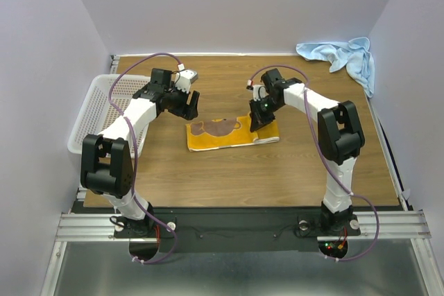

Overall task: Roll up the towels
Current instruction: Fold the towel

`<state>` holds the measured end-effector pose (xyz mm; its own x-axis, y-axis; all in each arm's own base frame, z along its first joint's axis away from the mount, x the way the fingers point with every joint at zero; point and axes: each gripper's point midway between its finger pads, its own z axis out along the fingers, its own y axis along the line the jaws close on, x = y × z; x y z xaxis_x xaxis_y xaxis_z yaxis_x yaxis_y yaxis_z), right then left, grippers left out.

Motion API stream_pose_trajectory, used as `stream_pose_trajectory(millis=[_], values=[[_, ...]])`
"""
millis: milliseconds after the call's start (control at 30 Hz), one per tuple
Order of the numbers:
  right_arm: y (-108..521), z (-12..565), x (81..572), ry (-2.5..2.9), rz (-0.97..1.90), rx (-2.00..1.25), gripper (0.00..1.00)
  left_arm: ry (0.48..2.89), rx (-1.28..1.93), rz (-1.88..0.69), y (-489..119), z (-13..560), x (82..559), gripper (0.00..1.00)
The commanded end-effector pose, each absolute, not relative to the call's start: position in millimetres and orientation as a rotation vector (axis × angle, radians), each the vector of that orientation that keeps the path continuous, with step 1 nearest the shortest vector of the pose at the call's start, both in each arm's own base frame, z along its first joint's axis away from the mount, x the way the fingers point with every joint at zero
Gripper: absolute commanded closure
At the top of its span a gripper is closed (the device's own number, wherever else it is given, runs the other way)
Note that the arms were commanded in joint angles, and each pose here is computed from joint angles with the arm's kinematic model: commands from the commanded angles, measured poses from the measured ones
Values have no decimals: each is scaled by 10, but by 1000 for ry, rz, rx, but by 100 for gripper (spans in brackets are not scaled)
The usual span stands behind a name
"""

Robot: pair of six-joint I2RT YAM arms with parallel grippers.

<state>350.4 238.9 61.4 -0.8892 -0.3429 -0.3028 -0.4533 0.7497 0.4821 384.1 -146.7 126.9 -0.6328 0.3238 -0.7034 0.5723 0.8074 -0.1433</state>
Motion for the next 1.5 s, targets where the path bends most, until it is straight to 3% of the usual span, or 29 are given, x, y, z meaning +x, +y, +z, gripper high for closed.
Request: stream_pose_trajectory(millis=[0, 33, 67, 100, 233, 333, 467, 567, 700, 1067, 1267, 1367, 1467], values=[[2527, 592, 3488, 2730, 884, -671, 86, 2261, 641, -488, -1490, 1434, 3924, 20], [2542, 599, 3473, 2730, 892, -674, 80, 2261, 636, -489, -1485, 1436, 3924, 20], [2566, 629, 3450, 2723, 910, -681, 61, 2265, 626, -489, -1482, 1424, 3919, 20], [2576, 650, 3440, 2716, 916, -687, 52, 2268, 626, -494, -1485, 1418, 3906, 20], [2588, 856, 3465, 2661, 917, -700, 39, 2262, 624, -532, -1521, 1429, 3839, 23], [2539, 1081, 3550, 2600, 859, -697, 39, 2287, 608, -540, -1515, 1367, 3799, 30], [2312, 1135, 3786, 2582, 771, -628, 48, 2336, 593, -530, -1532, 1258, 3737, 41], [2103, 1056, 3974, 2595, 724, -573, 68, 2388, 622, -496, -1582, 1132, 3646, 50], [1981, 856, 4031, 2635, 618, -577, 79, 2455, 650, -440, -1646, 946, 3519, 59], [1868, 196, 3376, 2855, 696, -595, 80, 2678, 689, -363, -1661, 383, 3549, 65], [2126, 205, 2819, 2882, 941, -639, 79, 2633, 713, -350, -1830, 300, 4066, 65], [2322, 367, 2535, 2846, 1062, -711, 72, 2566, 738, -376, -2022, 365, 4416, 64], [2543, 677, 2340, 2741, 1237, -792, 58, 2482, 759, -393, -2207, 490, 4760, 58]])
